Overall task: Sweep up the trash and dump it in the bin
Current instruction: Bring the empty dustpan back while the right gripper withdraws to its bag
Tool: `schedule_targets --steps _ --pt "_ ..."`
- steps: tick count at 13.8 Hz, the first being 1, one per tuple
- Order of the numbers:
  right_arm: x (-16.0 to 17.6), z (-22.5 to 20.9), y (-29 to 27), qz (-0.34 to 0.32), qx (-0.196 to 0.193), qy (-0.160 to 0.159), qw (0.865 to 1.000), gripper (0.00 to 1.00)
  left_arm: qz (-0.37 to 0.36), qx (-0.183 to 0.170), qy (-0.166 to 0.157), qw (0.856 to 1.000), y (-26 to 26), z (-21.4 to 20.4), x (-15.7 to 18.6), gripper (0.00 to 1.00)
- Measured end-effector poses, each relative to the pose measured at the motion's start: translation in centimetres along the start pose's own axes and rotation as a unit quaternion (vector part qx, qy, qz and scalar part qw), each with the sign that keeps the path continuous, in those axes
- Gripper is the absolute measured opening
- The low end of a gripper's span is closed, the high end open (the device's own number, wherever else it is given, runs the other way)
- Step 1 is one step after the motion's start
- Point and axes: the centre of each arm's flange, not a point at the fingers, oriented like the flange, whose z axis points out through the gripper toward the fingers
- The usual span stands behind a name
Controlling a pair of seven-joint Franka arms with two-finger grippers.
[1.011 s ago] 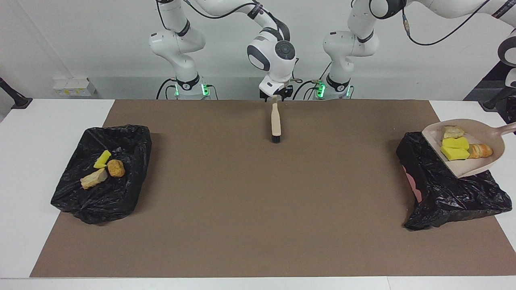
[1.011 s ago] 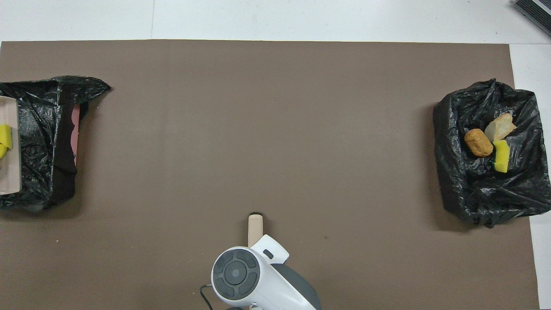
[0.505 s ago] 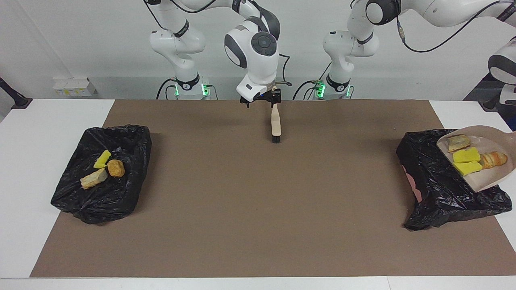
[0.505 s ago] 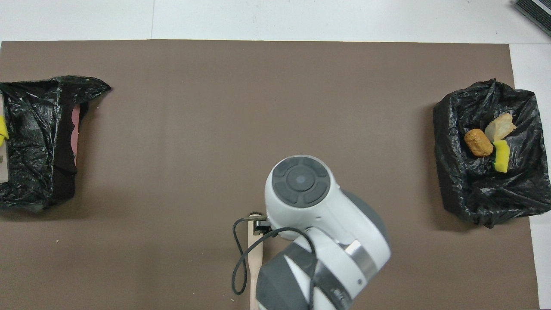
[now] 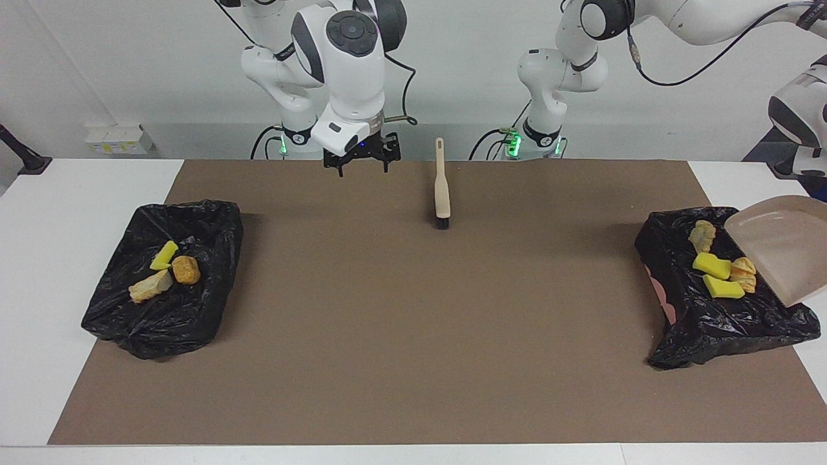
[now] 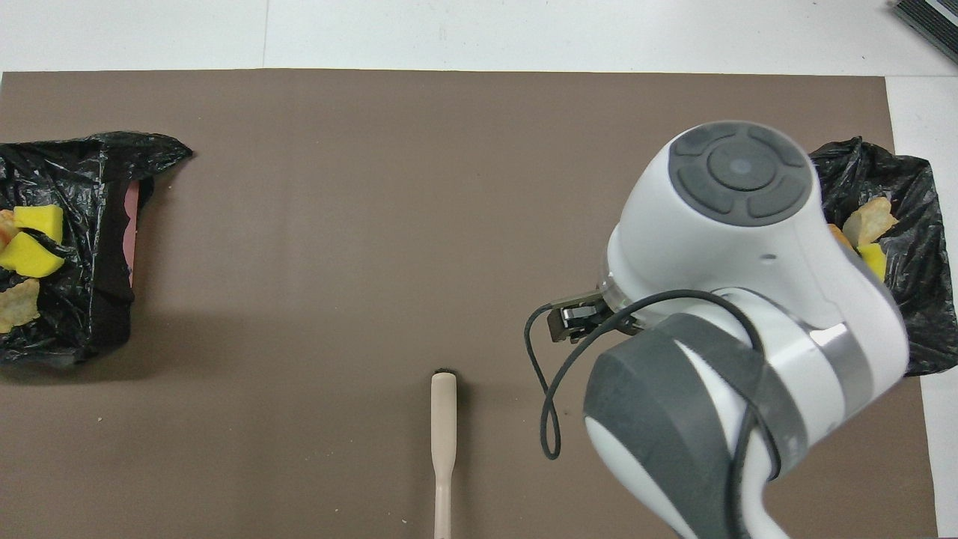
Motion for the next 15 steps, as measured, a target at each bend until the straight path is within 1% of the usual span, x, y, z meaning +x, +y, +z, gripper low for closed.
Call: schedule_targets --steps 1,3,6,8,9,11,13,15 --pt "0.2 -0.3 0.8 -0.003 0.000 0.001 1.000 1.00 0.002 -0.006 -0.011 1.000 0.1 -0.3 -0.1 0.32" --pt "0.2 -0.5 1.9 0.003 -0.003 -0.002 1.000 1.00 -0.001 -0.020 -0.013 1.000 0.7 -1.6 -0.5 0.32" --pt "0.6 -1.8 5.8 -0.015 -0.006 -0.001 1.000 1.00 -0.011 -0.019 0.009 1.000 1.8 -5.2 -1.3 0.32" --pt "0.9 -3.2 10.2 -0.015 -0.005 0.010 1.000 1.00 -0.025 -0.028 0.029 0.999 2.3 -7.8 -0.2 0.32" --pt "0.9 -3.7 12.6 -0.012 -0.006 0.015 1.000 1.00 -0.039 -0.037 0.046 0.998 2.4 -9.2 1.2 0.32" --pt "0.8 -4.0 16.9 -0.011 -0.008 0.018 1.000 1.00 -0.072 -0.061 0.098 0.991 2.7 -11.2 4.5 0.32" --pt "0.5 -4.1 20.8 -0.001 -0.008 0.018 1.000 1.00 -0.100 -0.083 0.143 0.981 3.1 -13.0 7.8 0.32" --pt "-0.1 -4.3 24.3 0.026 -0.007 0.020 0.999 1.00 -0.148 -0.101 0.185 0.966 4.2 -16.4 12.1 0.32"
